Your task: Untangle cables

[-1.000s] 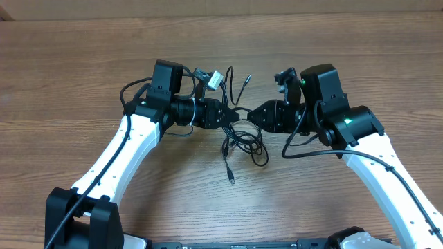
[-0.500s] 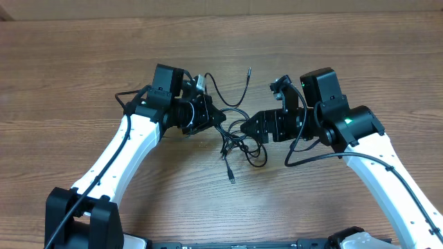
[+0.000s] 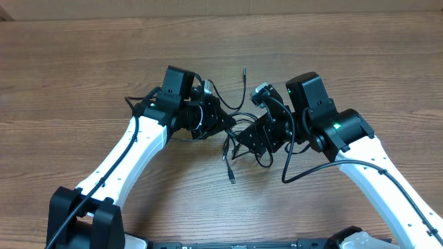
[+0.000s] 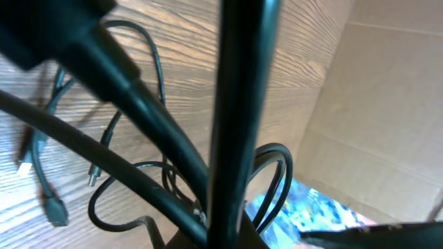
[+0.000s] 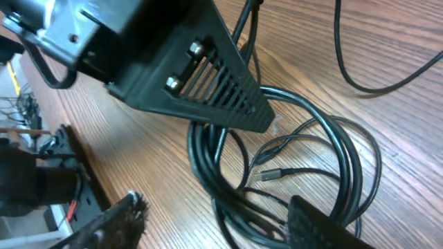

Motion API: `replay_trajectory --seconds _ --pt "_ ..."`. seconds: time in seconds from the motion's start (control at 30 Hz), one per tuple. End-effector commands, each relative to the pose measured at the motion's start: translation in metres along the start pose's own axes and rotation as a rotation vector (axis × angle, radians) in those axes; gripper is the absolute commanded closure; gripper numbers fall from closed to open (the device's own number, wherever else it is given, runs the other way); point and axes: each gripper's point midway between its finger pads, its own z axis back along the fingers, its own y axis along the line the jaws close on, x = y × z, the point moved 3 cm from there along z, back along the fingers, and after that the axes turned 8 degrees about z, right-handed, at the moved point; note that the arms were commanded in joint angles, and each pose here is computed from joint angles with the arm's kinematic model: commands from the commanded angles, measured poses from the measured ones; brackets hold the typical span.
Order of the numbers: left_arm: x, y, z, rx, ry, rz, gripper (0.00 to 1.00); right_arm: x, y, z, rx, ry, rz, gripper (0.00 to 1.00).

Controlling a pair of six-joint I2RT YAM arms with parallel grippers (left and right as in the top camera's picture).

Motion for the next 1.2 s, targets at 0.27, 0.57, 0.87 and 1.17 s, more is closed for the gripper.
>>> replay_trajectory --seconds 0.27,0.57,0.87,1.17 --pt "-0.01 -0.016 0.001 -0.077 0.086 0.058 0.96 0.001 -0.004 -0.013 0.034 0.031 0.006 0.43" --pt "-0.018 -0.022 0.002 -0.114 0.143 0.071 0.96 0.001 -0.004 -0.013 0.035 0.032 0.017 0.81" --pt "-0.016 -0.024 0.002 -0.121 0.141 0.095 0.96 0.002 0.002 -0.013 0.078 0.026 -0.01 0.96" --pt "-0.009 -0.021 0.005 -0.124 0.1 -0.057 0.64 -0.004 -0.026 -0.012 -0.127 0.054 -0.171 0.96"
